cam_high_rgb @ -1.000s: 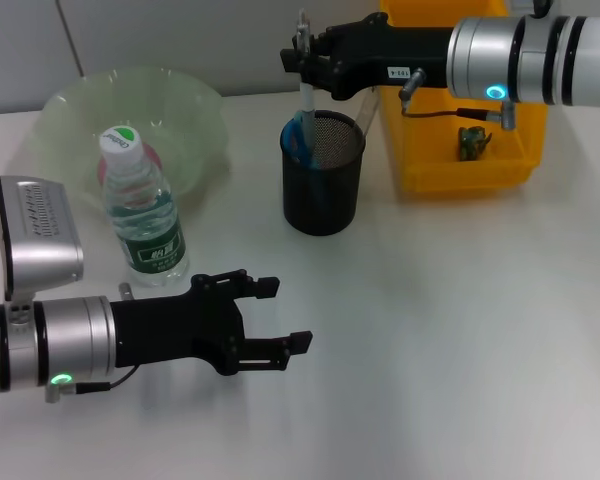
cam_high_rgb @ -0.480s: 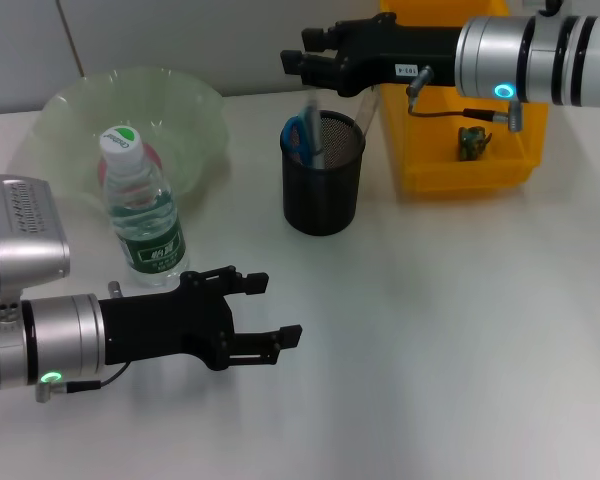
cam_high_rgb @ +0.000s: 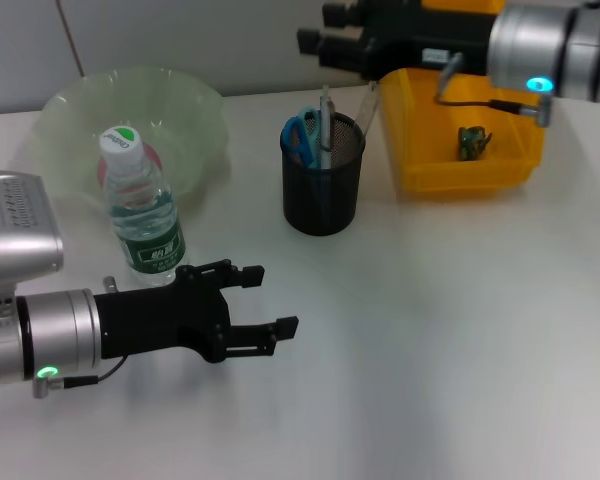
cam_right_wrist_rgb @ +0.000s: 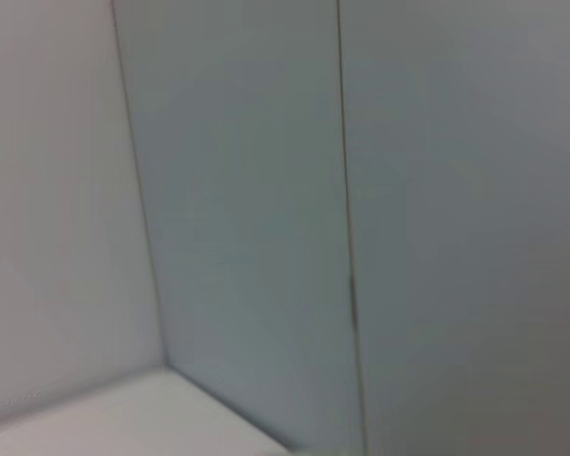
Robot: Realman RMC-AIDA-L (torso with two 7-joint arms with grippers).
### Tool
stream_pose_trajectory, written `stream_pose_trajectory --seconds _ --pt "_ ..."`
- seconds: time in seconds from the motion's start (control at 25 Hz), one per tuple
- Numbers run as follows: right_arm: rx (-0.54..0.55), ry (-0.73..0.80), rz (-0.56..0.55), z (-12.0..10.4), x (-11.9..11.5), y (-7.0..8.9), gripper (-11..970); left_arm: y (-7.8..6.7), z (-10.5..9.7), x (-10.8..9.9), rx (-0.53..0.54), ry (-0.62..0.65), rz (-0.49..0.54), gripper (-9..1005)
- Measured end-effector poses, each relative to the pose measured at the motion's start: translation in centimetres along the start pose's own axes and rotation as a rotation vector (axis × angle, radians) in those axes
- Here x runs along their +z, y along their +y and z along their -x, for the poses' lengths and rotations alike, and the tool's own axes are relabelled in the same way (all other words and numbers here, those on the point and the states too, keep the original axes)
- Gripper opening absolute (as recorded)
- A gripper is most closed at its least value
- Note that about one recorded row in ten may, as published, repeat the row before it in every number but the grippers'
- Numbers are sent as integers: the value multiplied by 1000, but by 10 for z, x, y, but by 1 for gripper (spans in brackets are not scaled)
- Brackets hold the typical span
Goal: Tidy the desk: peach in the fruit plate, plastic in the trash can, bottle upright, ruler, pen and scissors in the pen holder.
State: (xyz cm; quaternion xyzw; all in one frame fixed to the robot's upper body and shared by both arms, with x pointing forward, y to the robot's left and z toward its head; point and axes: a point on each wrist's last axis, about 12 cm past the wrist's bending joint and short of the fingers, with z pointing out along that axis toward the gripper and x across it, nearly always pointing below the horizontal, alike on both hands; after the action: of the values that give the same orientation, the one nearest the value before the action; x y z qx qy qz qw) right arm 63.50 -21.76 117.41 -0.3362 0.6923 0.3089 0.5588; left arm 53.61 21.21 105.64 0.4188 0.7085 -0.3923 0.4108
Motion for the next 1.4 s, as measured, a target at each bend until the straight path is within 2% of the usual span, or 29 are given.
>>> stream_pose_trajectory --seconds 0.04,0.08,0.12,0.16,0.2,0.24,0.28,0.32,0.36,0.4,0.44,0.48,0.56,0.6,0.68,0.76,1.0,1.4 --pt "13 -34 10 0 -11 2 500 0 0 0 0 0 0 846" --pt "50 -101 43 -4 -35 7 500 1 0 -1 -2 -4 4 846" --pt "64 -123 63 -7 -47 10 501 2 3 -5 -16 -23 6 846" --pt "64 -123 63 -7 -47 10 501 2 3 -5 -16 -23 6 846" --pt "92 -150 110 -16 -74 15 502 3 5 -8 -28 -37 -2 846" --pt "92 -150 110 -16 -74 15 502 3 5 -8 -28 -37 -2 846" --pt "120 -154 144 -27 -95 18 503 3 5 -8 -28 -37 -2 846" --pt "135 -152 155 -33 -106 19 503 4 10 -20 -66 -76 -29 846" --pt "135 -152 155 -33 -106 19 504 4 10 -20 -66 -76 -29 846" --pt "161 -123 184 -45 -122 22 504 4 10 -20 -66 -76 -29 846" --pt "161 -123 184 -45 -122 22 505 4 13 -27 -87 -81 -54 846" --pt "180 -81 210 -56 -131 24 505 4 13 -27 -87 -81 -54 846" --pt "188 -69 215 -60 -133 25 506 4 13 -27 -87 -81 -54 846" --pt "195 -55 221 -65 -135 26 507 5 17 -38 -105 -76 -84 846" --pt "221 10 245 -76 -129 25 508 5 18 -43 -106 -75 -95 846" --pt "235 54 264 -82 -122 24 713 6 19 -47 -107 -79 -103 846" --pt "218 81 311 -92 -112 27 833 6 24 -53 -105 -88 -120 846" --pt "183 168 344 -111 -102 39 833 9 24 -46 -86 -19 -125 846"
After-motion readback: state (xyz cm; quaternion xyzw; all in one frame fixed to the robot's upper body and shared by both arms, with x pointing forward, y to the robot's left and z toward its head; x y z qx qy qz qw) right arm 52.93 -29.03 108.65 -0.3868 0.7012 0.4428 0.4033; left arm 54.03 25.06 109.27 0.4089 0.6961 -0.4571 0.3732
